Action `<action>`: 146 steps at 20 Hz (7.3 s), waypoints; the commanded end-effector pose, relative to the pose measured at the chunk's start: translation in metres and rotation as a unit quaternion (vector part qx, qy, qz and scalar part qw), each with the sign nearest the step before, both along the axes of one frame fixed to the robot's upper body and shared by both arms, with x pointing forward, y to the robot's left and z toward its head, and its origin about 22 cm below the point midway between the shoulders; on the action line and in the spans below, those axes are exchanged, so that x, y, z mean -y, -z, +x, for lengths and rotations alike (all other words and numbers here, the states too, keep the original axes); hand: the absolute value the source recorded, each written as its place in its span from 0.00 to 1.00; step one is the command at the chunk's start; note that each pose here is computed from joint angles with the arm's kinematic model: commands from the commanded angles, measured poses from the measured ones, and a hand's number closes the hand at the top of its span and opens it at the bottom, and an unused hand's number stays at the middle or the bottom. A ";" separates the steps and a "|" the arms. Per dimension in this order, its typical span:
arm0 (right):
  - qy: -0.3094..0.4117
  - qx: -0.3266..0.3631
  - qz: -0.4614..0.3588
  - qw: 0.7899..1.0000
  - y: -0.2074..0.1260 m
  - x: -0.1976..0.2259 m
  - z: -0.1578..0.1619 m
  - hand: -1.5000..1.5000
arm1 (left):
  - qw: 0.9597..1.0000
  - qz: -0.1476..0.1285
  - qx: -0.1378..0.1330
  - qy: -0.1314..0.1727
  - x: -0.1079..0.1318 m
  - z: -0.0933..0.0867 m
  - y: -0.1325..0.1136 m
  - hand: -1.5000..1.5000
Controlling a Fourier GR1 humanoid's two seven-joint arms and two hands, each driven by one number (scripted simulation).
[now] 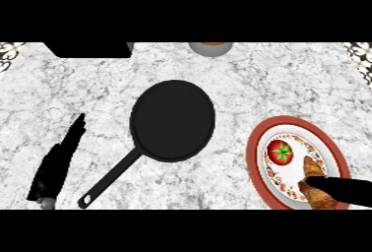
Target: Pick the tomato from the plate and place it in the pan
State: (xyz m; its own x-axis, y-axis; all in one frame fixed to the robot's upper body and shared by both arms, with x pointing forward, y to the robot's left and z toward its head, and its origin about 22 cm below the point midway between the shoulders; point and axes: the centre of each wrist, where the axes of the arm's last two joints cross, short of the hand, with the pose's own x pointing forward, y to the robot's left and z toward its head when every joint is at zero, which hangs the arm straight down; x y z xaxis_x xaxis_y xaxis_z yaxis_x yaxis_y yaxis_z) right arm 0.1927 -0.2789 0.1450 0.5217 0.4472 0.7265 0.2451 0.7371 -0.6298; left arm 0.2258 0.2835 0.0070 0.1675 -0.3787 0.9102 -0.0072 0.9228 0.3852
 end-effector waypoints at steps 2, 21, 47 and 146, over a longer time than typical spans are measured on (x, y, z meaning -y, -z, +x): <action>-0.007 -0.078 0.009 0.997 -0.005 -0.018 0.025 0.00 | 1.000 -0.005 -0.009 0.004 0.006 0.009 -0.004 0.50; -0.059 -0.250 -0.004 0.967 -0.009 -0.045 0.086 0.00 | 1.000 -0.007 0.007 0.001 0.005 0.000 -0.005 0.50; -0.044 -0.339 -0.005 0.940 0.065 -0.059 0.096 0.00 | 1.000 0.002 0.000 0.000 -0.009 -0.007 0.001 0.50; 0.190 0.256 0.072 0.945 0.096 -0.187 0.199 0.00 | 1.000 0.000 0.002 -0.004 0.000 -0.004 0.007 0.50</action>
